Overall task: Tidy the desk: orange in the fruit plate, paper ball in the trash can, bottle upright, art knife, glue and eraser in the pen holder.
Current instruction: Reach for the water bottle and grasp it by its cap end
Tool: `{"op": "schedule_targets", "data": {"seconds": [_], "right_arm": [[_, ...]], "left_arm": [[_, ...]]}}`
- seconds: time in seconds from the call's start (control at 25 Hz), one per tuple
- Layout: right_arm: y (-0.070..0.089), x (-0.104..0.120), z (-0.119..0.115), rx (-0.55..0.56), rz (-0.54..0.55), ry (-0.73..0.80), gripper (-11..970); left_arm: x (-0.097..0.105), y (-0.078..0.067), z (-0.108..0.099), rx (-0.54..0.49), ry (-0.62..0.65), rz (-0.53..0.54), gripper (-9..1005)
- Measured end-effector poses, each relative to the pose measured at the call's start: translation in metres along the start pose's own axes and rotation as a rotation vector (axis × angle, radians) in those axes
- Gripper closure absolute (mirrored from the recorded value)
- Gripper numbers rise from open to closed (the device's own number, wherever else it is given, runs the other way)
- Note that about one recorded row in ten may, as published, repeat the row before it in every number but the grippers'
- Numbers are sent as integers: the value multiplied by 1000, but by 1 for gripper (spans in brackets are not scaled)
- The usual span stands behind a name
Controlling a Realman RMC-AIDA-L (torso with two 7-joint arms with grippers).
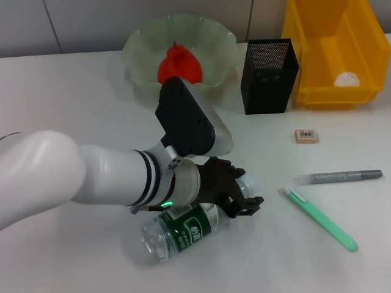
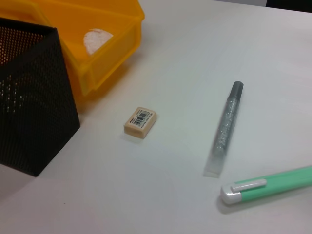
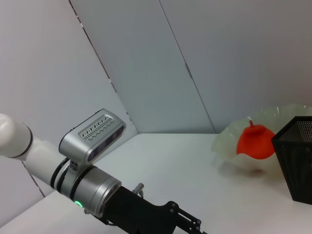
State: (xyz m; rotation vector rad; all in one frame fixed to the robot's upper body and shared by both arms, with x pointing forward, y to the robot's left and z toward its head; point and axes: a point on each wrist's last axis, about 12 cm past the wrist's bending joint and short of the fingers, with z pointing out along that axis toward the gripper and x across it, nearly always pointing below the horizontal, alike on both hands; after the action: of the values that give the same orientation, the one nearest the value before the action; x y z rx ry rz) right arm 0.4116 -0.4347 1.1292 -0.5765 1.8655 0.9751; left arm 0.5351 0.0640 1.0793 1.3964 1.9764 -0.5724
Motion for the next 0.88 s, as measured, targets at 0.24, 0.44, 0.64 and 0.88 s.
{"op": "schedule_targets", "data": {"seconds": [0.24, 0.44, 0.64, 0.88], "right_arm": [[1, 1, 0, 1, 0, 0, 377], [1, 2, -1, 5, 0, -2, 377], [1, 2, -2, 7, 0, -4, 377], [0, 5, 0, 6, 16, -14, 377]], "left_arm": [[0, -2, 0, 10, 4, 4, 458], [0, -3, 0, 18, 8, 9, 565], [0, -3, -1, 18, 17, 23, 565], [0, -2, -2, 1, 23, 43, 565]]}}
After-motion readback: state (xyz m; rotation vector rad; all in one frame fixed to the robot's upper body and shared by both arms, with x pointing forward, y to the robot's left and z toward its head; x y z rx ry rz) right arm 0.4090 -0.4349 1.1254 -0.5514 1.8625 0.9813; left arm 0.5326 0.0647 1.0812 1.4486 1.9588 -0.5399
